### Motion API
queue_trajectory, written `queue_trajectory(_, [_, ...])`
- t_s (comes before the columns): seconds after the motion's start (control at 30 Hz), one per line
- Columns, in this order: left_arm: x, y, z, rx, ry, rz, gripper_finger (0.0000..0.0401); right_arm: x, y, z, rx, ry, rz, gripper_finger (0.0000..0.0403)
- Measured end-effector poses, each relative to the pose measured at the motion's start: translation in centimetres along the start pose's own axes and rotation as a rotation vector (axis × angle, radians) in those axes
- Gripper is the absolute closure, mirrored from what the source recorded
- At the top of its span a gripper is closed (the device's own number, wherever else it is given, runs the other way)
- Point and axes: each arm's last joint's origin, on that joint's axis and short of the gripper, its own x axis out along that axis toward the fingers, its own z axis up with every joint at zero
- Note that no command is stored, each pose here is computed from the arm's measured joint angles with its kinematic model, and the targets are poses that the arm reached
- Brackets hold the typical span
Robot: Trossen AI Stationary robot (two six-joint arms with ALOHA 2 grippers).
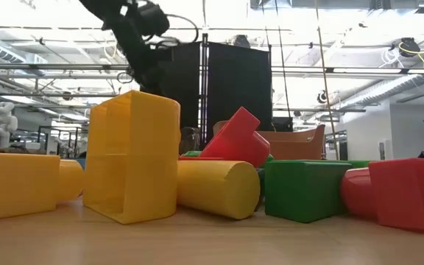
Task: Sort blocks by size
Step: Put the small red block into the transparent bin, then put the small blue block into the transparent bin
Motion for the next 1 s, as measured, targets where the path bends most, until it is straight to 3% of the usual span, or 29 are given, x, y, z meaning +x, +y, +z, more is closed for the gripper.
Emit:
queue_trajectory(0.1, [1.2,0.7,-0.7,0.020,0.052,0.011,0.0337,0.0,0.0,0.0,0.004,0.000,0.000,0.0138])
queue_trajectory(0.23, [1.5,0.6,-1.1,0.138,0.070,-0.066,0.0320,0.0,0.0,0.0,0.020,0.000,0.001,0.0138])
queue_trajectory(0.43, [1.4,0.2,-0.9,0.218,0.048,-0.126,0.0239,0.0,0.0,0.0,0.020,0.001,0.001,0.0138])
queue_trajectory(0.57, [1.2,0.3,-0.7,0.221,0.049,-0.067,0.0178,0.0,0.0,0.0,0.020,0.001,0.000,0.0138])
queue_trajectory(0.67, [1.2,0.1,-0.7,0.156,0.068,-0.044,0.0147,0.0,0.0,0.0,0.020,0.001,0.000,0.0138])
queue_trajectory(0.83, [0.0,-2.7,-0.7,0.205,0.017,-0.393,0.0138,0.0,0.0,0.0,0.019,0.001,0.001,0.0138])
queue_trajectory(1.0, [-1.9,-7.2,-0.3,0.390,-0.061,-0.567,0.0147,0.0,0.0,0.0,0.019,0.001,0.001,0.0138])
